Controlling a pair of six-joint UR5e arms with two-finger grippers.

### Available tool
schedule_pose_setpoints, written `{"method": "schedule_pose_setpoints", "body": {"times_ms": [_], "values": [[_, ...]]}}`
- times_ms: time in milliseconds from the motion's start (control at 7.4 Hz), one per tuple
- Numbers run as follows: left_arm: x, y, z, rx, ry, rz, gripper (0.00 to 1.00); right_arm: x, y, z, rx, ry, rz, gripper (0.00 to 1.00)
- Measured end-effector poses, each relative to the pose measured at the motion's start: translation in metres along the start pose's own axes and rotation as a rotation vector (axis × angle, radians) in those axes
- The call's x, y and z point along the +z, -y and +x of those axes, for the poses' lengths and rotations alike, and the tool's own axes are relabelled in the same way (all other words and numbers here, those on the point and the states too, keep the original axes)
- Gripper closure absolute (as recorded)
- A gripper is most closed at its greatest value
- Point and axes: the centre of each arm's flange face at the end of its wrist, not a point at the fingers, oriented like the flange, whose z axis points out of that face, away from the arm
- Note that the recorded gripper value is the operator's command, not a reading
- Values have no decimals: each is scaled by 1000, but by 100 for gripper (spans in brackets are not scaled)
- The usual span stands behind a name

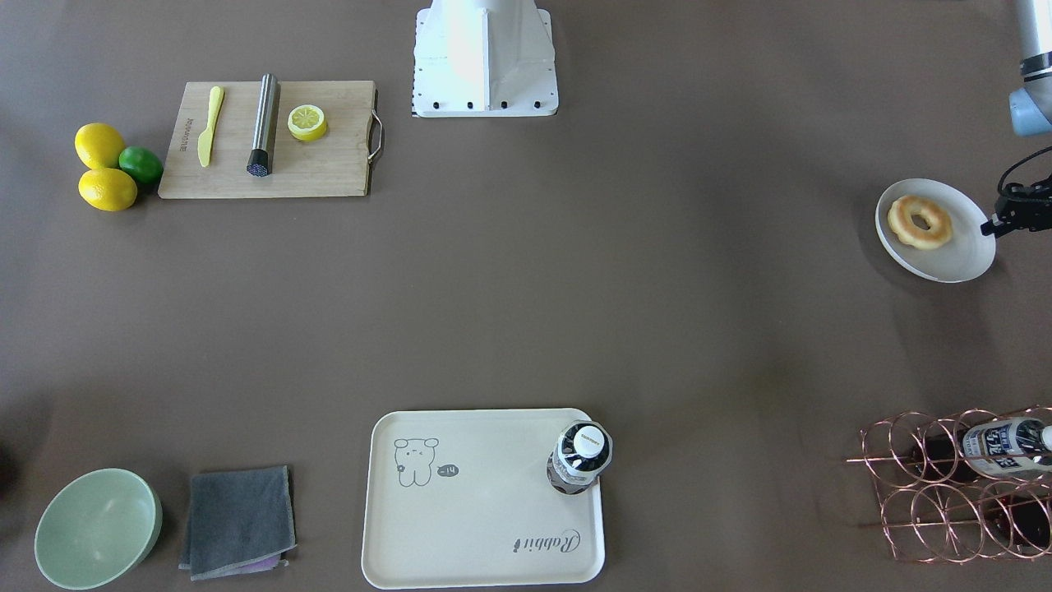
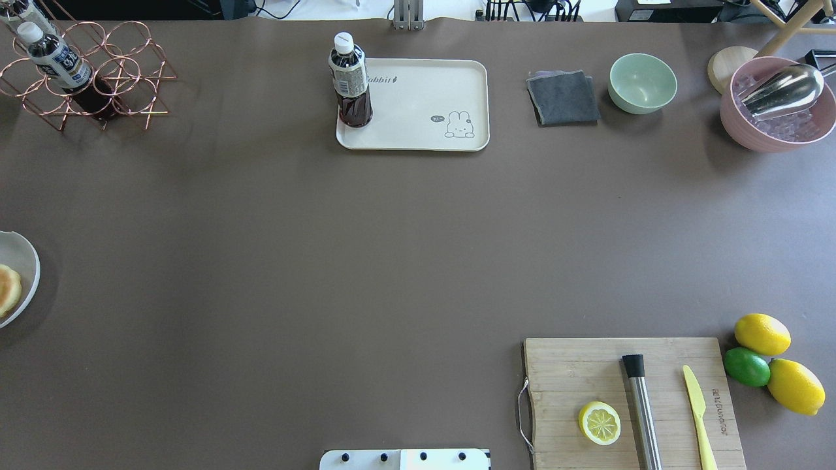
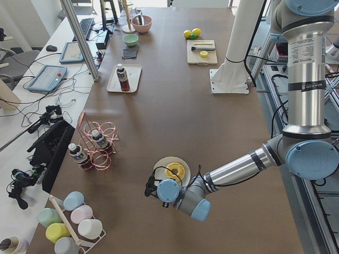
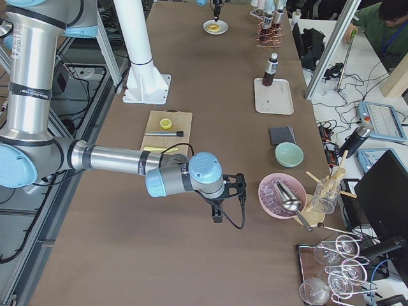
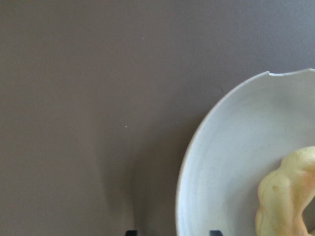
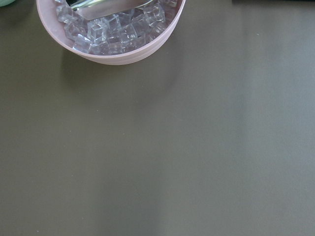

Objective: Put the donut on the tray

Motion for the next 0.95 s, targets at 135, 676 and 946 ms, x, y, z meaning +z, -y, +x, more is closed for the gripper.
{"method": "schedule_pose_setpoints", "body": {"times_ms": [135,676,946], "values": [[0,1,0,2,-1,0,100,0,-1,0,0,0,-1,1],[-9,18,20,18,-24,22,100,0,-2,0,-1,2,-2,1],[-30,49,64,-48,-48,77,100,0,-2,0,2,3,-2,2]]}}
